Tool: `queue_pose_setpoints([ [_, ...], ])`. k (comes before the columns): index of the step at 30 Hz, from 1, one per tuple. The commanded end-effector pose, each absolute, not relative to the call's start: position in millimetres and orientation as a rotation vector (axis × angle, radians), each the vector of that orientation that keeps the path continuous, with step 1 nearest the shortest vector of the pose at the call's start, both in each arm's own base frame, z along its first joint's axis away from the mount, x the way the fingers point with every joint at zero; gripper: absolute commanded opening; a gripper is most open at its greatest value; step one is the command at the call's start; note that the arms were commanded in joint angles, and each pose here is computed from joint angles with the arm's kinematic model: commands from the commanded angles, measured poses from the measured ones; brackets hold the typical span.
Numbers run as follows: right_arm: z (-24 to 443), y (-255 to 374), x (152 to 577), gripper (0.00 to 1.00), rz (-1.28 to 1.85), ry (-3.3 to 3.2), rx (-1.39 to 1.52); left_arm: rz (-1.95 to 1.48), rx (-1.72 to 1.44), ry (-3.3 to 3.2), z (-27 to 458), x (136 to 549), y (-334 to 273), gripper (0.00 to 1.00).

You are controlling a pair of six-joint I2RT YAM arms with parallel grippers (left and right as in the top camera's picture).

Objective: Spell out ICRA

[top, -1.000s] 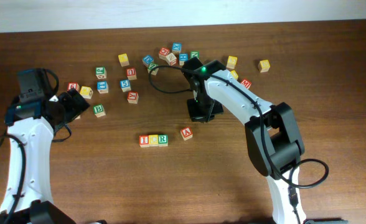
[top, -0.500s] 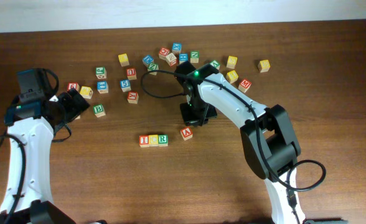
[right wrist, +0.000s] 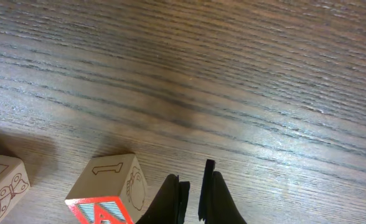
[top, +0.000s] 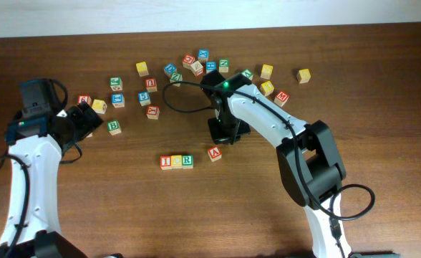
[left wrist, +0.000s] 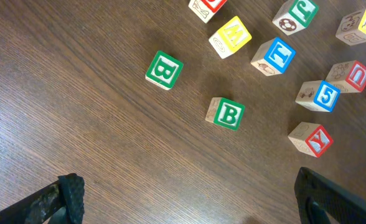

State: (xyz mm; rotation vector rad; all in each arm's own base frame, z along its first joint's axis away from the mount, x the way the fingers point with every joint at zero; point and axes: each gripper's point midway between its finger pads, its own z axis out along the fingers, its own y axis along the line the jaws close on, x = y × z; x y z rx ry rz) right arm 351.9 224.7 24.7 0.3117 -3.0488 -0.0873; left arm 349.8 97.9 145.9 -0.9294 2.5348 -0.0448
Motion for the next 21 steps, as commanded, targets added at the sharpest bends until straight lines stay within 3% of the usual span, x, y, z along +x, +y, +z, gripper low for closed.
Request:
queue_pose_setpoints([
  [1, 20.7, 221.7, 350.6, 0.04, -0.059, -3.044, 0.328, -0.053, -0.938, 2.532, 146.1, 350.1, 99.1, 0.99],
  [21, 24.8, 234.2, 323.2, 0.04, -0.169, -2.928, 0.319, -0.053, -0.938, 2.532, 146.1, 350.1, 99.1, 0.99],
])
